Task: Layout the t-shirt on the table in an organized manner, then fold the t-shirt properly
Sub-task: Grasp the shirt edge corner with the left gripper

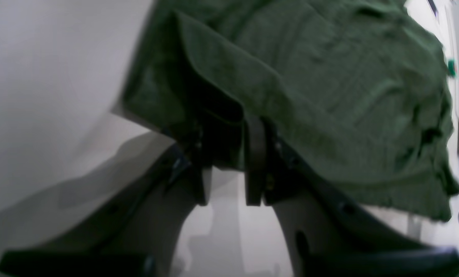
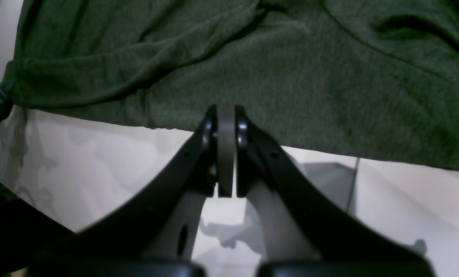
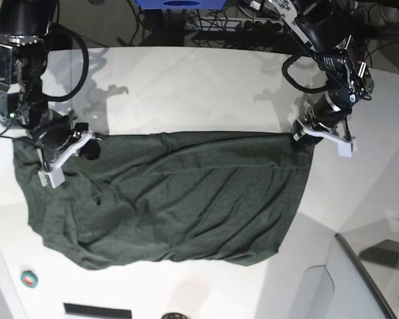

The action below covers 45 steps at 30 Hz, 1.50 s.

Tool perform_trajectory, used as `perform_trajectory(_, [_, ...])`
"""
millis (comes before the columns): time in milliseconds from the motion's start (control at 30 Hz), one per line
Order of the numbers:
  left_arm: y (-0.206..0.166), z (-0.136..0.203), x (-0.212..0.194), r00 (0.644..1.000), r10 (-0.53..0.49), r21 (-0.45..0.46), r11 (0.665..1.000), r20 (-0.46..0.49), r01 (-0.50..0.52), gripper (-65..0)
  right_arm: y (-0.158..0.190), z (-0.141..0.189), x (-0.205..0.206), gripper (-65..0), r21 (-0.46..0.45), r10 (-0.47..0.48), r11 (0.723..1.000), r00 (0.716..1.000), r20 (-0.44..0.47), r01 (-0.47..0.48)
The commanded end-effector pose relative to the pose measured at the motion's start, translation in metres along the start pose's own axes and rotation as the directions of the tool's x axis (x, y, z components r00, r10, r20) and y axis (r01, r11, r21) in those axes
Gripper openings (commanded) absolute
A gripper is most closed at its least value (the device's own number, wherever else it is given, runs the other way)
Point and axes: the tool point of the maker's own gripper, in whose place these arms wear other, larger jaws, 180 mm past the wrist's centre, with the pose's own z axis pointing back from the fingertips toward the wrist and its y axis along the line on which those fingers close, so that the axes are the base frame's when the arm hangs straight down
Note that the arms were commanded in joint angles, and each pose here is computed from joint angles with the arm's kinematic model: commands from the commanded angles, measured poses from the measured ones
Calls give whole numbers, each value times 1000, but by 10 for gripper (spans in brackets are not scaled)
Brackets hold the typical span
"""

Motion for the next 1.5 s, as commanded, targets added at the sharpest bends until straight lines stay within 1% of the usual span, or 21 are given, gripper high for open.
perform_trajectory(0, [-5,0,23,998,-12,-16,1000,62,13,-518,1,4,18,-650,14,22,1000,999,50,-22])
perform_trajectory(500, [-10,-4,29,998,-16,-23,1000,67,17,-517,-1,5,19,-650,9,26,1000,998,51,-26])
perform_trajectory(633, [-2,-10,12,999,31,-21,999,20,-31,-532,-1,5,19,-650,9,26,1000,998,51,-26])
perform_trajectory(667, [1,-10,10,999,32,-17,999,11,-32,-541,-1,5,19,-650,9,26,1000,998,51,-26])
perform_trajectory(700, [3,-11,7,999,41,-15,999,2,-41,-573,-1,5,19,-650,9,26,1000,998,51,-26])
perform_trajectory(733, [4,-12,5,999,46,-16,999,-2,-46,-625,-1,5,19,-650,9,26,1000,998,51,-26])
perform_trajectory(767, [4,-12,5,999,46,-16,999,-2,-46,-650,-1,5,19,-650,9,26,1000,998,51,-26])
perform_trajectory(967, [-4,-16,17,999,41,-33,999,17,-41,-650,-1,5,19,-650,9,26,1000,998,51,-26])
perform_trajectory(1200, [-4,-15,21,999,38,-33,999,26,-37,-650,-1,5,19,-650,9,26,1000,998,51,-26])
perform_trajectory(1333, [-7,-5,38,998,-15,-24,1000,64,17,-650,-1,4,23,-650,11,28,1000,998,58,-29])
perform_trajectory(1467, [-12,-2,43,999,-42,-25,999,34,43,-650,-4,-1,22,-650,9,13,1000,999,46,-13])
